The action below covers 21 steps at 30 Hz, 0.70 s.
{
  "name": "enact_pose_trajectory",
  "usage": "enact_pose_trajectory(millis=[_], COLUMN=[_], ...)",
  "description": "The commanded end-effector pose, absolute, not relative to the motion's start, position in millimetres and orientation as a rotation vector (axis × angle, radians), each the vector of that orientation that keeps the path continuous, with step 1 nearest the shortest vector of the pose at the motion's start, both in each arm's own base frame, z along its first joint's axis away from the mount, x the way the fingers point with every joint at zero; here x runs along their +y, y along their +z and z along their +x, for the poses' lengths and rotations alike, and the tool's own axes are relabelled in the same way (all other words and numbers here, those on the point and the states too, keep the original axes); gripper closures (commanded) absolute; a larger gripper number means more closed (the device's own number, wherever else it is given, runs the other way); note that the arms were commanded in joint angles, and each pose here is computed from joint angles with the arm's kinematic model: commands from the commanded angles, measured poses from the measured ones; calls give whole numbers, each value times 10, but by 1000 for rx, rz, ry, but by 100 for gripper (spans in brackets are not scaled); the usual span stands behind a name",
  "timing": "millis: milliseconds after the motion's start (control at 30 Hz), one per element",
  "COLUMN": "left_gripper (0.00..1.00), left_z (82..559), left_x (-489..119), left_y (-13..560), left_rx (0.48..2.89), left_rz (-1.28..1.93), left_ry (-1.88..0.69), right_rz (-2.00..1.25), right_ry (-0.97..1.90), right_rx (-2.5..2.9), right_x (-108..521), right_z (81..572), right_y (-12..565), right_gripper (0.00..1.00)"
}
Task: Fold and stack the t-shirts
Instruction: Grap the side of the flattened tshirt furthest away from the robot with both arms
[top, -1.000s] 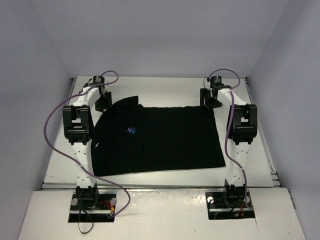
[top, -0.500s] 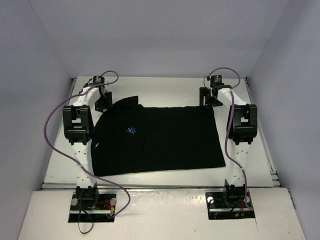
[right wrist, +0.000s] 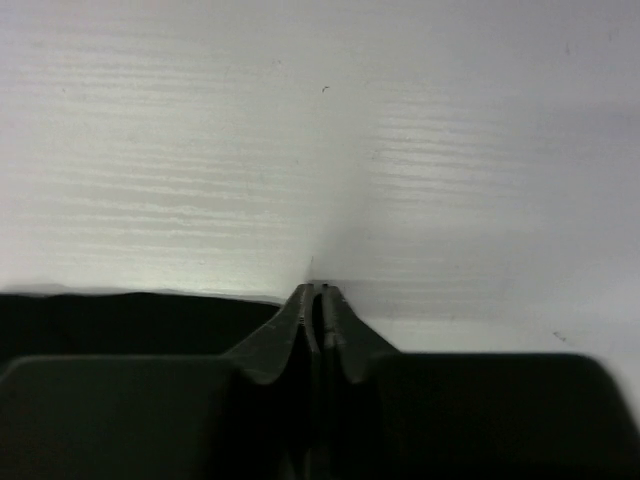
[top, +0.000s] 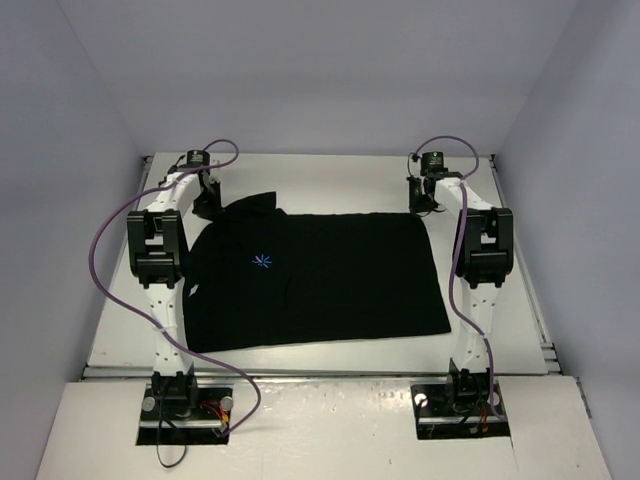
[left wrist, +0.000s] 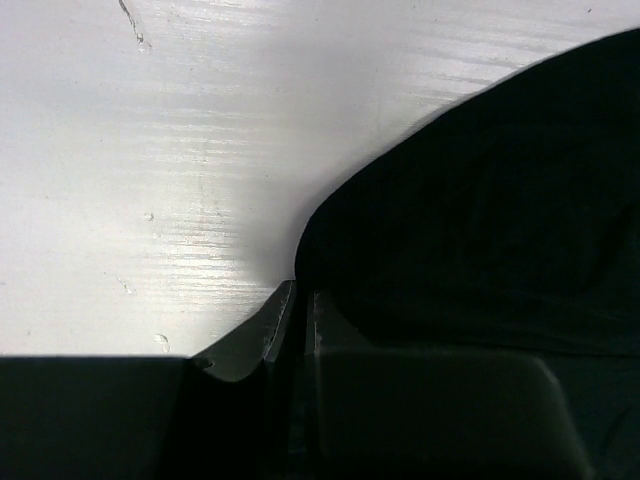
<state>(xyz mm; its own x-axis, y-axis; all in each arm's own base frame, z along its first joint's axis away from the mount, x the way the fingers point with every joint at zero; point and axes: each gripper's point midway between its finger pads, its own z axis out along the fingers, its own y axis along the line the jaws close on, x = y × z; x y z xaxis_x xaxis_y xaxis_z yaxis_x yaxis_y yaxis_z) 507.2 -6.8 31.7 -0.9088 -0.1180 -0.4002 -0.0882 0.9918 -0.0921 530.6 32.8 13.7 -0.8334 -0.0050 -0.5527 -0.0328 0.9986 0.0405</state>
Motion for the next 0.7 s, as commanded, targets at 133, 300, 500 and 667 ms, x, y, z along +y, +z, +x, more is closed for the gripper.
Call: enact_pose_trajectory(millis=[133, 300, 500, 667], left_gripper=[100, 100, 100, 100], left_z=[5440, 5483, 5266, 5049], left_x=[-1, 40, 102, 141], left_y=[976, 1302, 1368, 1469], left_rx=[2541, 2469, 2458, 2424], left_rz=[-122, -97, -86, -83], left_ry=[-137, -137, -112, -87], right_rz=[-58, -67, -58, -28], right_ry=[24, -17, -35, -41], right_rx=[2438, 2350, 2337, 2336], right_x=[247, 171, 135, 113], right_z=[5568, 5637, 5420, 5141], right_y=[614, 1054, 1252, 1351], right_gripper=[100, 100, 100, 100])
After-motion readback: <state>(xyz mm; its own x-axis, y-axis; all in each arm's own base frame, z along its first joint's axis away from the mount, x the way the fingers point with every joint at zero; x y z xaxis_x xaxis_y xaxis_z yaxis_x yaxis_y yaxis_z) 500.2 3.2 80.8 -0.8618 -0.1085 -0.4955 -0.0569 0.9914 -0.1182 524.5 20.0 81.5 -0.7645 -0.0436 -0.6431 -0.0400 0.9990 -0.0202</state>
